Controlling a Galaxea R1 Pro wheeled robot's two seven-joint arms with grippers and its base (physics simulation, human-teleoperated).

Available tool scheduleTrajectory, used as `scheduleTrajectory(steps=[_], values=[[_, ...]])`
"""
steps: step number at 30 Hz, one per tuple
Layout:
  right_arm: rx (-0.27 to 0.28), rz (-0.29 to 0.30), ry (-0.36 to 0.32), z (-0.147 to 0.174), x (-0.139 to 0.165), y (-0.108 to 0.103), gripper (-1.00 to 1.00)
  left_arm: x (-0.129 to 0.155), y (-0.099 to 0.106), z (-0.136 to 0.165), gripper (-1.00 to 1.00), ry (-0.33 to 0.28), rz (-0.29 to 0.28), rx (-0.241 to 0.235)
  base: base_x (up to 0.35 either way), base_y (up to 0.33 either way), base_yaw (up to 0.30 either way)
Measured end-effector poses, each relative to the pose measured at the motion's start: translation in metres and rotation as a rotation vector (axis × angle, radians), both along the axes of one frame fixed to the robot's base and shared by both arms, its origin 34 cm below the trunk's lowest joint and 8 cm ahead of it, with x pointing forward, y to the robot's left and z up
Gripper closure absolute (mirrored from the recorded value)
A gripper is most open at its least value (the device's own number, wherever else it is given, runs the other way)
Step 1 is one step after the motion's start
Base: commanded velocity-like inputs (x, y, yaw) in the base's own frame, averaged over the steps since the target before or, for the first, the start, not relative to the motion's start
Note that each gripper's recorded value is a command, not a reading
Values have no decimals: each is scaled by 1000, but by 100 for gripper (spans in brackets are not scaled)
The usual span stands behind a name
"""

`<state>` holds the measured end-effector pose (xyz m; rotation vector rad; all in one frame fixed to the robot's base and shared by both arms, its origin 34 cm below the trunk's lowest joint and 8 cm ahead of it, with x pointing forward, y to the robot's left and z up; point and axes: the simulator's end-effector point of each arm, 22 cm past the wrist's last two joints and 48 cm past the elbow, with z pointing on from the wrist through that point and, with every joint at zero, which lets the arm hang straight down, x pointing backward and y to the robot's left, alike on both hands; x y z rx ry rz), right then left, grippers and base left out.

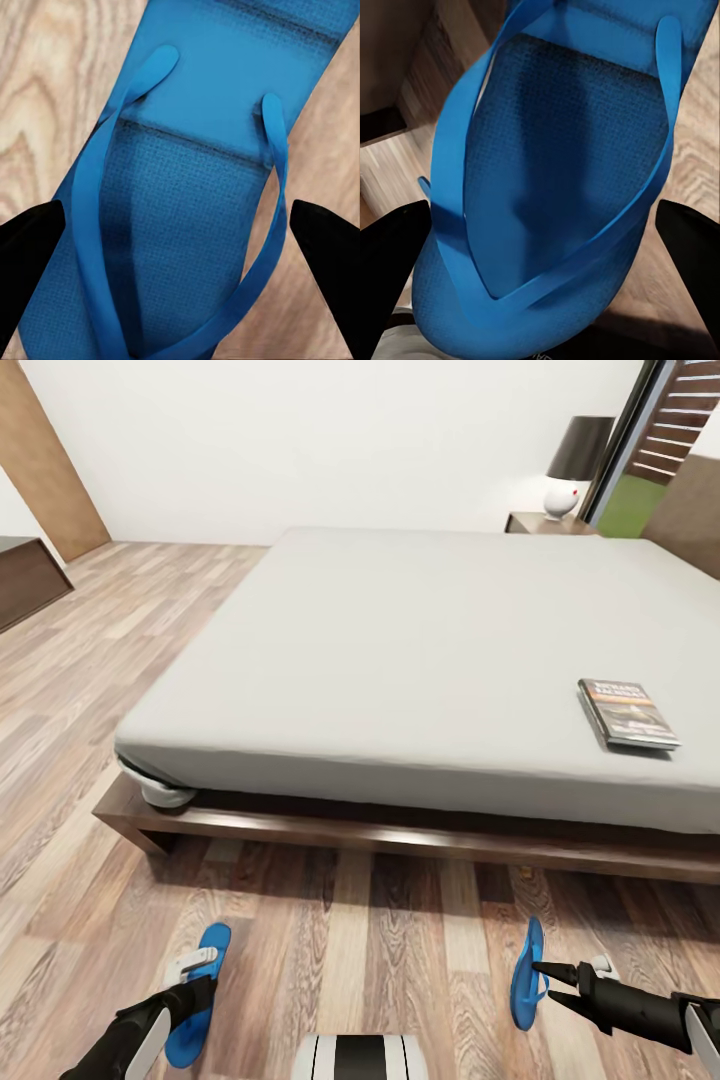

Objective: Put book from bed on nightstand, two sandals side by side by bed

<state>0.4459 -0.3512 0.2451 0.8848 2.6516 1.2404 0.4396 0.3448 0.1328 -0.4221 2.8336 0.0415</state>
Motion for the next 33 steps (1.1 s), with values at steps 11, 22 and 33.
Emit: scheduleTrajectory(steps=[11, 22, 33], values=[[2, -2, -3, 1, 1, 0, 100, -1, 0, 0, 100, 0, 1, 0, 104, 88, 0], [18, 58, -126, 28, 16, 1, 100, -1, 1, 0, 100, 1, 1, 0, 181, 175, 0], [124, 35, -133, 40, 3, 13, 100, -1, 0, 0, 100, 0, 3, -1, 52, 46, 0]])
